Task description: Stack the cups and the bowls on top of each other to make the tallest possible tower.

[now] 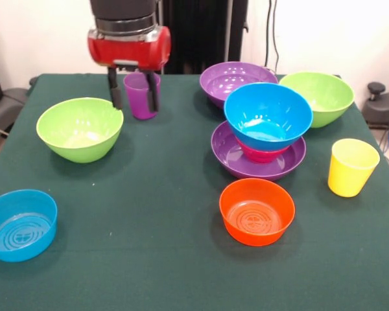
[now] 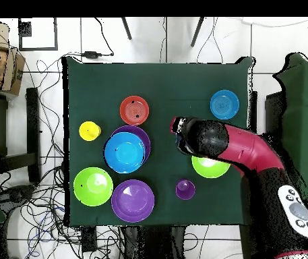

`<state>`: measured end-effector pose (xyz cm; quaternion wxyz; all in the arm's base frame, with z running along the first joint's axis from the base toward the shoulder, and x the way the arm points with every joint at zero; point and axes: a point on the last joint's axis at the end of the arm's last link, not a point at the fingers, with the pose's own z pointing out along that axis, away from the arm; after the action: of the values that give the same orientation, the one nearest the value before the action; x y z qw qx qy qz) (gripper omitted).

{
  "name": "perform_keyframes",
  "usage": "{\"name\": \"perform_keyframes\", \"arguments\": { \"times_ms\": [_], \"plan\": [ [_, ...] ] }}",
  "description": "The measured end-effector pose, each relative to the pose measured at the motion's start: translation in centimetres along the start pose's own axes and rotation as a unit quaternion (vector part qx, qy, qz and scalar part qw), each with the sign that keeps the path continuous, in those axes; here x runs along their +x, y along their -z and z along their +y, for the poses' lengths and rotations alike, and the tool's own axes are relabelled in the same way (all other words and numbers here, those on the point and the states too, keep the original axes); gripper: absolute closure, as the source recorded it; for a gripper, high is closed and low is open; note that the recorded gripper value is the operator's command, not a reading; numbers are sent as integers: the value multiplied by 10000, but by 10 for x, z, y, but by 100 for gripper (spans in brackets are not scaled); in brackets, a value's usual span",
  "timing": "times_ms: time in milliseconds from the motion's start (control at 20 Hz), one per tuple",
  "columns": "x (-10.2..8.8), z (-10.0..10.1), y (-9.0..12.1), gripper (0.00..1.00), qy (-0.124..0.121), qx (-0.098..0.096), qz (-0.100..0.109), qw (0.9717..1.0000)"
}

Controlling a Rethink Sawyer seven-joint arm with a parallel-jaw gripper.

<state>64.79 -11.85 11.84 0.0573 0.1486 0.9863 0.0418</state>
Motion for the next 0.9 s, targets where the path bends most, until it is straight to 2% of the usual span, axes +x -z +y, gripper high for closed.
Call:
{"name": "perform_keyframes", "arguments": {
  "times_ms": [200,350,650,900],
  "plan": [
    [-2,-13,-17,0,23,-29,38,10000],
    [1,-21,-37,0,110,-62,120,9998],
    [15,-19,-70,0,358,-89,298,9989],
    [28,-13,-88,0,554,-116,422,9975]
  ]
}}
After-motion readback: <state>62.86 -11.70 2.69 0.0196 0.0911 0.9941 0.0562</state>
